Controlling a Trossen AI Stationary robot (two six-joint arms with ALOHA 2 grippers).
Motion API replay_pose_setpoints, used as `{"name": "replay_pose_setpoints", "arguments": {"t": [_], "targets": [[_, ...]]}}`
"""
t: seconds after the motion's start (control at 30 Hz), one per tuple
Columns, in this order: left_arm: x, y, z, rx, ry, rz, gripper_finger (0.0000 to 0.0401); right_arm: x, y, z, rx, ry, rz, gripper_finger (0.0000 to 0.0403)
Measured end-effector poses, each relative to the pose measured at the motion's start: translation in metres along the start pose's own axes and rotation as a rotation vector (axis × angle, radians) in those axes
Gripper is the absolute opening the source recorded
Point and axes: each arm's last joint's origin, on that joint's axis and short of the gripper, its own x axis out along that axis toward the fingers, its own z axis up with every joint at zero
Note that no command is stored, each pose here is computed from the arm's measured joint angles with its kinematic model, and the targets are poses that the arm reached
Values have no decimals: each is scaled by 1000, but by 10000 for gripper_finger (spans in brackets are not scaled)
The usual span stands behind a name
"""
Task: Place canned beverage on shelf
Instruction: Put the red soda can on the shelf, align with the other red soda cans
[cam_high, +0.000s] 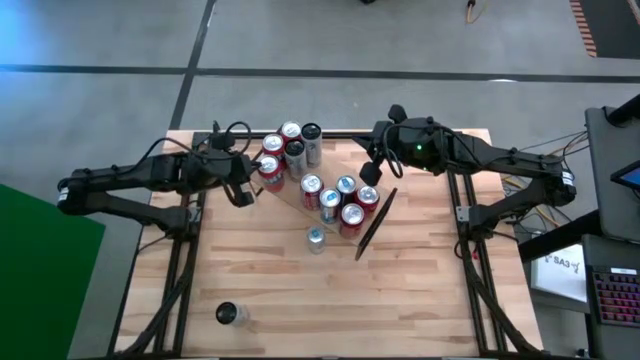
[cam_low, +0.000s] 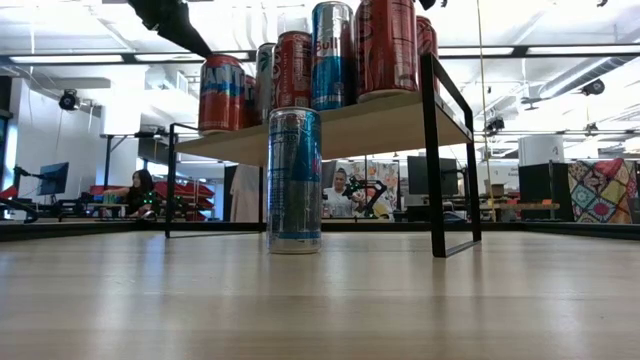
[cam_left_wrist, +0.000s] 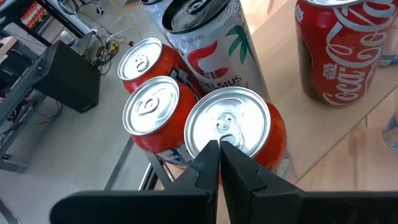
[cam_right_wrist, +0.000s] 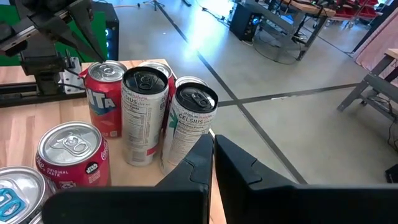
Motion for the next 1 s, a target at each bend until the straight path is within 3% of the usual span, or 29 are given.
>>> {"name": "replay_pose_setpoints", "arguments": {"t": [0.3, 0.63, 0.87, 0.93, 1.0], "targets": [[-1, 3, -3, 9, 32, 78, 0, 0, 0, 0, 2, 0, 0, 9], [0, 2, -2, -23, 30, 86, 0, 0, 0, 0, 2, 0, 0, 9], [-9, 12, 4, -61, -10, 217, 0, 0, 0, 0, 2, 0, 0, 9], [-16, 14, 6, -73, -41, 175, 0, 0, 0, 0, 2, 0, 0, 9], [-21, 11, 7, -76, -89, 25, 0, 0, 0, 0, 2, 0, 0, 9]]}}
